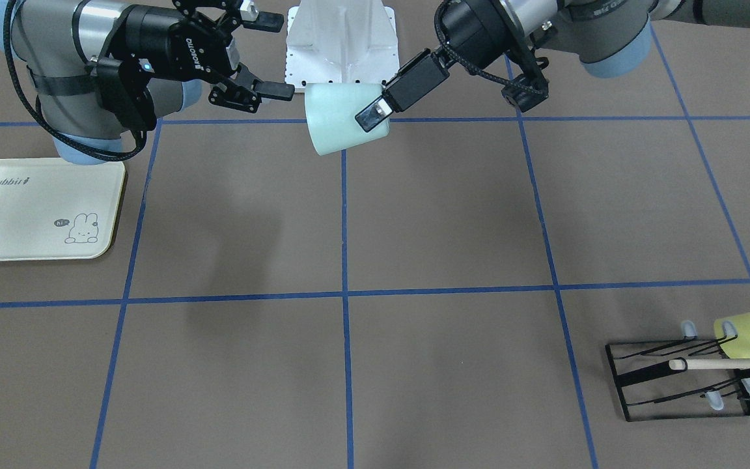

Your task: Left arm grabs green cup and hands to right arm on tray

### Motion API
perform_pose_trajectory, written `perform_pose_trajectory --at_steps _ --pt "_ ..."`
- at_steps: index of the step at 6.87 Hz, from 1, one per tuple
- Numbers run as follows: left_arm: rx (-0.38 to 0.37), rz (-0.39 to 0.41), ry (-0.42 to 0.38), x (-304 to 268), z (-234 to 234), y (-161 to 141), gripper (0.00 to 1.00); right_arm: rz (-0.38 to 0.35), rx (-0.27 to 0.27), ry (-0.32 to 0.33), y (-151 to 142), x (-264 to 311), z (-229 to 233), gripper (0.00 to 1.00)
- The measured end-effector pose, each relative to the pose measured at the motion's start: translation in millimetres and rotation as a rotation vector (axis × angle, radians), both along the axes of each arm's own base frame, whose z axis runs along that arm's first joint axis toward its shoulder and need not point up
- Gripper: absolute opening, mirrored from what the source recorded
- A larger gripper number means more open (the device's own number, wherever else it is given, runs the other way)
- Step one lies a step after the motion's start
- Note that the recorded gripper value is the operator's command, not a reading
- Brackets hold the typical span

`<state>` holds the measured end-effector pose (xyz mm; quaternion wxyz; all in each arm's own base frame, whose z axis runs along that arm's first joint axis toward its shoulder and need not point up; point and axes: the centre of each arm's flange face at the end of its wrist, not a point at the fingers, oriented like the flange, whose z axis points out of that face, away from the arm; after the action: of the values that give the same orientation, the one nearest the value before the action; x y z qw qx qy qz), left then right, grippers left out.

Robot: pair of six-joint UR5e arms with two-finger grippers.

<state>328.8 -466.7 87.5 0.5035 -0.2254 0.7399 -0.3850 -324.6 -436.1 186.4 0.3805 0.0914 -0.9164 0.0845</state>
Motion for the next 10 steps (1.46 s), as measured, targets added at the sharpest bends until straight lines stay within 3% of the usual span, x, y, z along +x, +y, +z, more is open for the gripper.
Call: perform_pose_trajectory --at_steps 10 --pt "-0.006 0.076 0.021 27 -4 27 0.22 0.012 -0.015 -0.003 -1 0 3 0.98"
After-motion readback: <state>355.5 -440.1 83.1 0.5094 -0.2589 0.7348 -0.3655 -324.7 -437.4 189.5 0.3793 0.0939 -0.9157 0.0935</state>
